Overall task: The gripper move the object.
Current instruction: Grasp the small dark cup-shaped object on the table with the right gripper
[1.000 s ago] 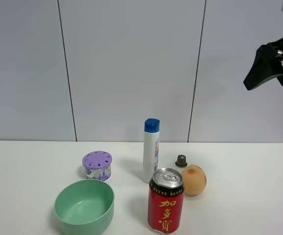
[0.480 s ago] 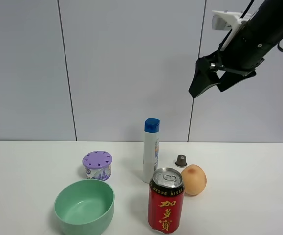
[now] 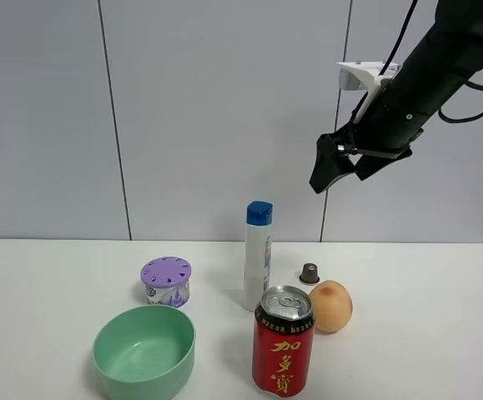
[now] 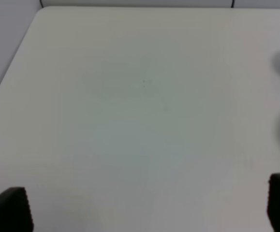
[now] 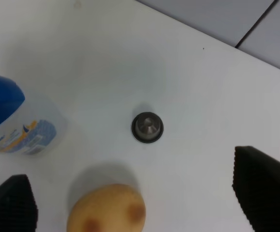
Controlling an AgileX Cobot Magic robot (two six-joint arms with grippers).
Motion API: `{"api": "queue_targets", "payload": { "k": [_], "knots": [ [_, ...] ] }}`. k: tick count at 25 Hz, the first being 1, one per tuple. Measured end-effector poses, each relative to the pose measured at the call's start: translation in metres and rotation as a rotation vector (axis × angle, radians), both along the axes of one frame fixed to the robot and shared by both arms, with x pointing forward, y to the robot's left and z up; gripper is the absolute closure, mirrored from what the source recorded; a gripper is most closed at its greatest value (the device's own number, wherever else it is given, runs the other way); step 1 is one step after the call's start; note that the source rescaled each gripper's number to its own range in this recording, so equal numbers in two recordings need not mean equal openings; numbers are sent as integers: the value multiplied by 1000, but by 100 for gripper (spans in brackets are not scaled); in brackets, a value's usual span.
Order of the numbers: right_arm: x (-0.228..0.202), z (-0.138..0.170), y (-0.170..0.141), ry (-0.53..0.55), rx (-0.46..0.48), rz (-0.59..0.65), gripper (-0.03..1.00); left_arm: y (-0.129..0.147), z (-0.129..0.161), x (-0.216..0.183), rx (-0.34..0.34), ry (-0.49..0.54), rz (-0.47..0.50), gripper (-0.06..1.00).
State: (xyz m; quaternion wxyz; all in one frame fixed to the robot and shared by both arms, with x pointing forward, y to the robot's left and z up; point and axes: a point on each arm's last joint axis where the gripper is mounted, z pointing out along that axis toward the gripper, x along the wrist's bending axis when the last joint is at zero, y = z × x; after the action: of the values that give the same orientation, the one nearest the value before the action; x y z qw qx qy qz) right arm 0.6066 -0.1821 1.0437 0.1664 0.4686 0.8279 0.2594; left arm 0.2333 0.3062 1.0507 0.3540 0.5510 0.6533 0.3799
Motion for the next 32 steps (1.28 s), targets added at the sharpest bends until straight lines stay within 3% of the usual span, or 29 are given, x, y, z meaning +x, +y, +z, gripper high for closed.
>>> {"api": "queue_targets", "payload": {
  "k": [15, 23, 32],
  "knots": [
    [9, -3, 1, -60, -4, 7, 22, 0, 0, 0, 0, 0, 0, -6],
    [20, -38, -2, 15, -75, -42, 22, 0, 0, 0, 0, 0, 0, -6],
    [34, -73, 1, 37, -76, -70, 22, 0, 0, 0, 0, 0, 0, -6]
  ]
}}
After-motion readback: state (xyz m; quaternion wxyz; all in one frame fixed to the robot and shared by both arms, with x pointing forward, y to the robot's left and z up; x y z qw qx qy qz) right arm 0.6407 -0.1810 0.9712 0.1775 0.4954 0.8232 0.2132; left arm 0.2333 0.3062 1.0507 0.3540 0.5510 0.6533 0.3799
